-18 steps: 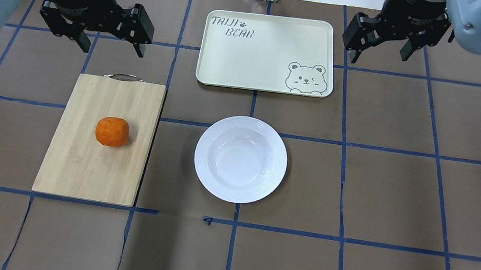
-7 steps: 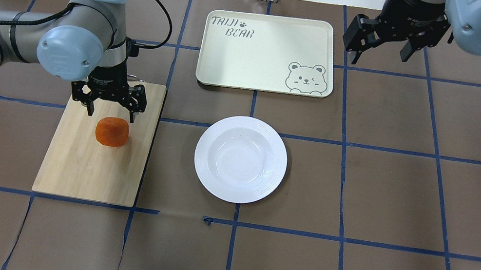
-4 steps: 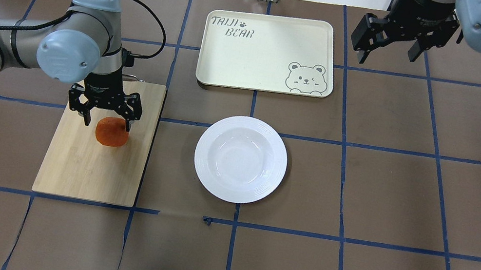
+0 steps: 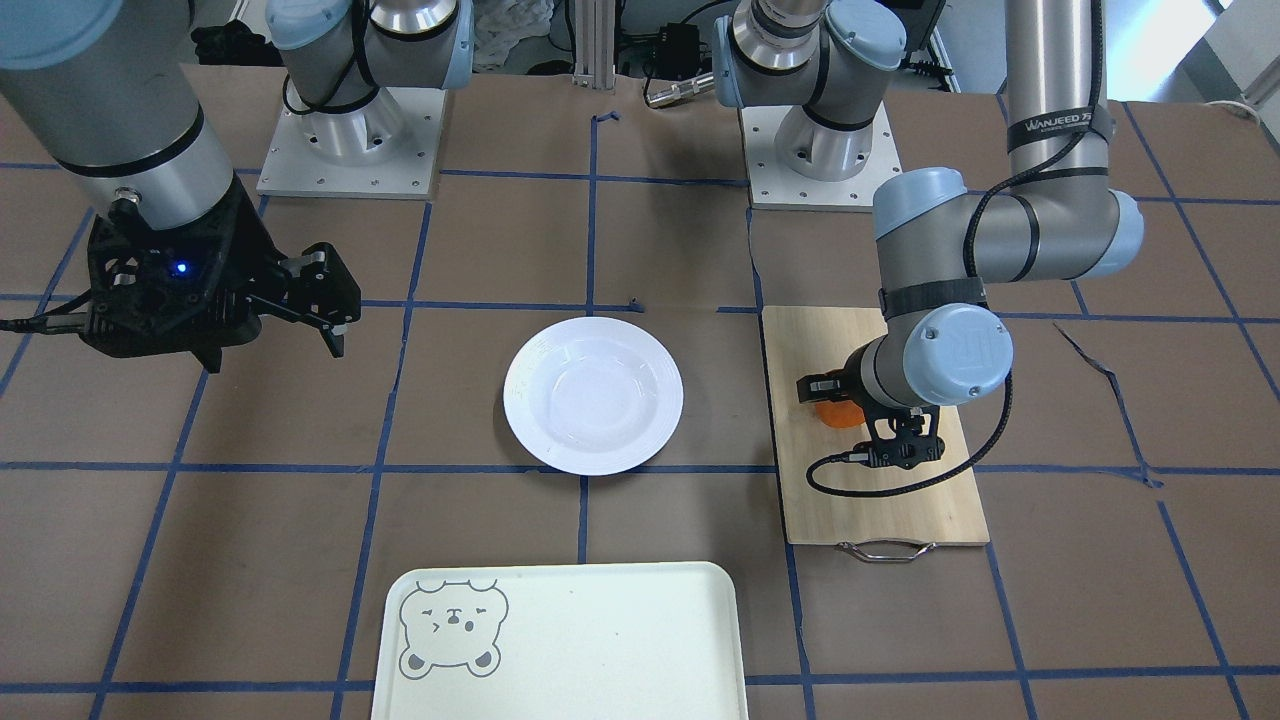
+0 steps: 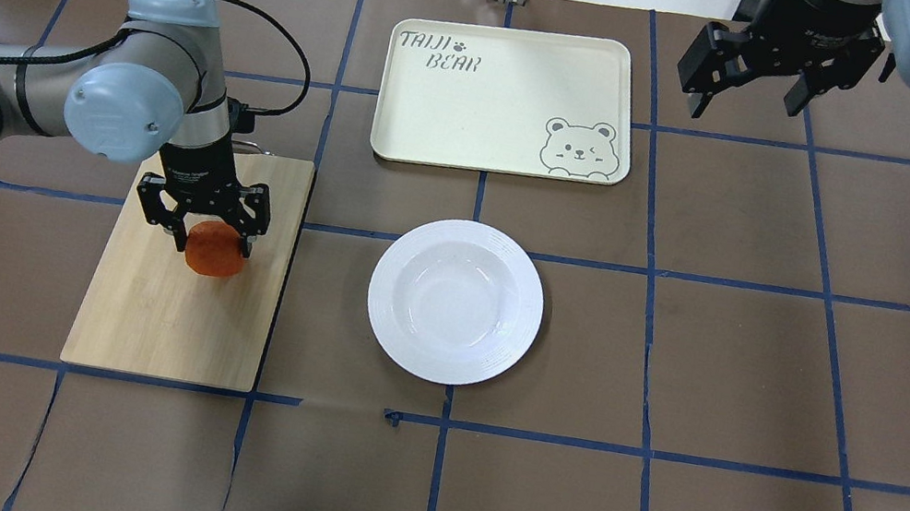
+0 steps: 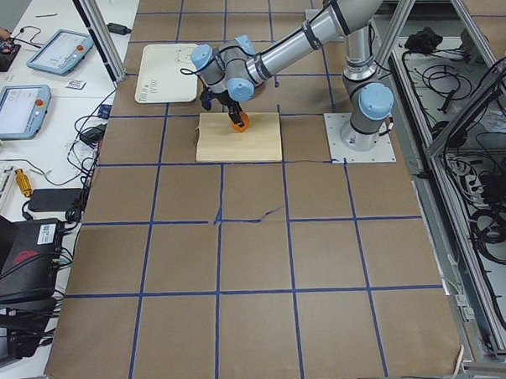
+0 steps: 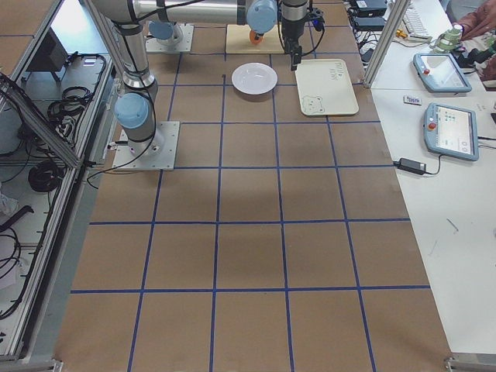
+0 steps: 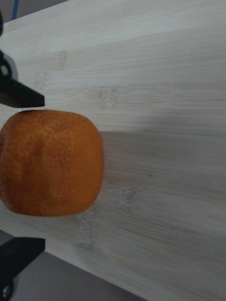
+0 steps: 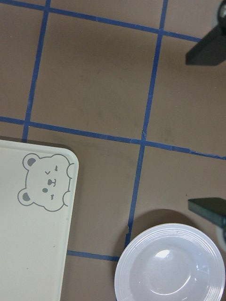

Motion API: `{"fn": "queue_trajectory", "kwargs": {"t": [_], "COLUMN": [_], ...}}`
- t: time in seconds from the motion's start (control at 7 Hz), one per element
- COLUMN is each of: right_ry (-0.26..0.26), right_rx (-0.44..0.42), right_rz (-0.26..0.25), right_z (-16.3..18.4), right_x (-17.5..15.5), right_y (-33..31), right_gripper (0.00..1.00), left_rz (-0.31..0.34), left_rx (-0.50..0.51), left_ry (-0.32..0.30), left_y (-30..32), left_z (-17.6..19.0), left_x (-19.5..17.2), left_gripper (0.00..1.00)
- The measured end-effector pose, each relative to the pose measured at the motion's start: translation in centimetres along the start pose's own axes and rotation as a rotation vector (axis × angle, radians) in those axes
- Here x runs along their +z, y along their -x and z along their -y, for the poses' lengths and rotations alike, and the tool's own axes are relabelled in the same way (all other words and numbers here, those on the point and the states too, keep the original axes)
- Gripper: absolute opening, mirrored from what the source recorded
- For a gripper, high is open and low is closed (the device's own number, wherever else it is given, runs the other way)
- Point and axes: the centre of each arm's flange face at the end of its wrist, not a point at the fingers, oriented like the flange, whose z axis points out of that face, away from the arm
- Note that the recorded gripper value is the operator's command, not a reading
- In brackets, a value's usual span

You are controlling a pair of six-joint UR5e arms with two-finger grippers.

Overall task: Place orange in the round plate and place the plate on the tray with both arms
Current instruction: 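Close the left gripper on the orange and lift it, then carry the orange with the left gripper and lower it onto the white plate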

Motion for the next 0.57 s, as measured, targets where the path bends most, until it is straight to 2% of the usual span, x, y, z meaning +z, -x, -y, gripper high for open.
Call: {"fn": "queue_trajectory", "kwargs": {"t": [0.29, 0.57], "right_ry": [0.0, 0.002], "right_rx": [0.001, 0.002], "right_rz": [0.0, 0.001], "right_z": [0.0, 0.1], "right_x": [0.0, 0.2], "right_y": [-0.1, -0.1], "right_gripper": [1.0, 1.0], "left_rz": [-0.015, -0.147], "left_rx": [0.006, 0.01], "left_ry": [-0.051, -0.093], "left_y": [-0.7, -4.5], "left_z": [-0.6, -3.1], "left_x": [-2.4, -6.7], "left_gripper": [0.03, 0.03]}}
